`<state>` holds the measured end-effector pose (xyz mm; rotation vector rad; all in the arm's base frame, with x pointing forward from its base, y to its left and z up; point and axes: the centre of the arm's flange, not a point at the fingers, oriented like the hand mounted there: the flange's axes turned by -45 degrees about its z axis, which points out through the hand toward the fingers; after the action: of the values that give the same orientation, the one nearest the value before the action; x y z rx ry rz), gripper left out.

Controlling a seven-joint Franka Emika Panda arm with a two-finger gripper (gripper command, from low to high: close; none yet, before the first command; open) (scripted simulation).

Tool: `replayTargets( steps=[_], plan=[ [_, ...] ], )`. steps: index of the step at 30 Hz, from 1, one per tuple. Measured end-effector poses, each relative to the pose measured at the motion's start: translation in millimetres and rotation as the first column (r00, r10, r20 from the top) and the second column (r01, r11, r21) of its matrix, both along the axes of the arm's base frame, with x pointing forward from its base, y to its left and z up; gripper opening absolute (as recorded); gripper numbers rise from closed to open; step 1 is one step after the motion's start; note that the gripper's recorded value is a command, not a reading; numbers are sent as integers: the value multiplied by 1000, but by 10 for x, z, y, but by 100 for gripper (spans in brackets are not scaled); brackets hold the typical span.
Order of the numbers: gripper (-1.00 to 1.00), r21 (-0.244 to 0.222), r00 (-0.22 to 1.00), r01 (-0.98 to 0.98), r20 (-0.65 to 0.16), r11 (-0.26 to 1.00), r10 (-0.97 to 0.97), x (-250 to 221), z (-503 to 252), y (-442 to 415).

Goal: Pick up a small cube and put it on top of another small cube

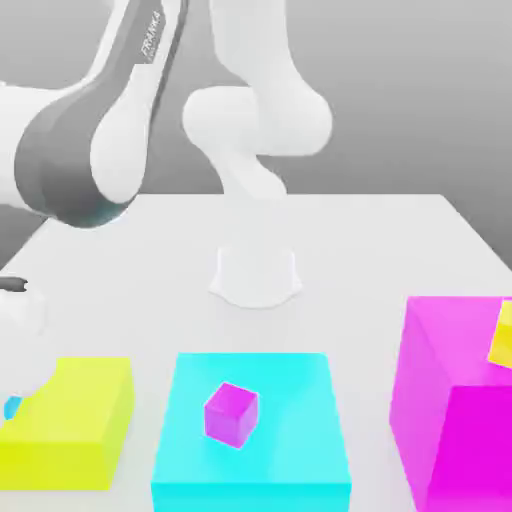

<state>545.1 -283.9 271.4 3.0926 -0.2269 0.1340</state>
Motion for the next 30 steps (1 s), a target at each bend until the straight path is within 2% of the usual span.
replayTargets(
  steps=[4,7,8,14,19,25,30],
  plan=[
    [0,36,997,16,-71,999,-14,-151,-721,-296],
    [0,43,997,19,-82,999,-15,-177,-1230,-343],
    [-100,43,996,19,-82,999,-15,-183,-1361,-344],
    [-100,45,996,19,-83,999,-15,-188,-1427,-343],
    [-100,45,996,18,-83,999,-14,-183,-841,-297],
    [-100,41,996,-12,-85,999,15,-217,-289,636],
    [-100,40,996,-36,-85,999,39,-435,53,1430]
  ],
)
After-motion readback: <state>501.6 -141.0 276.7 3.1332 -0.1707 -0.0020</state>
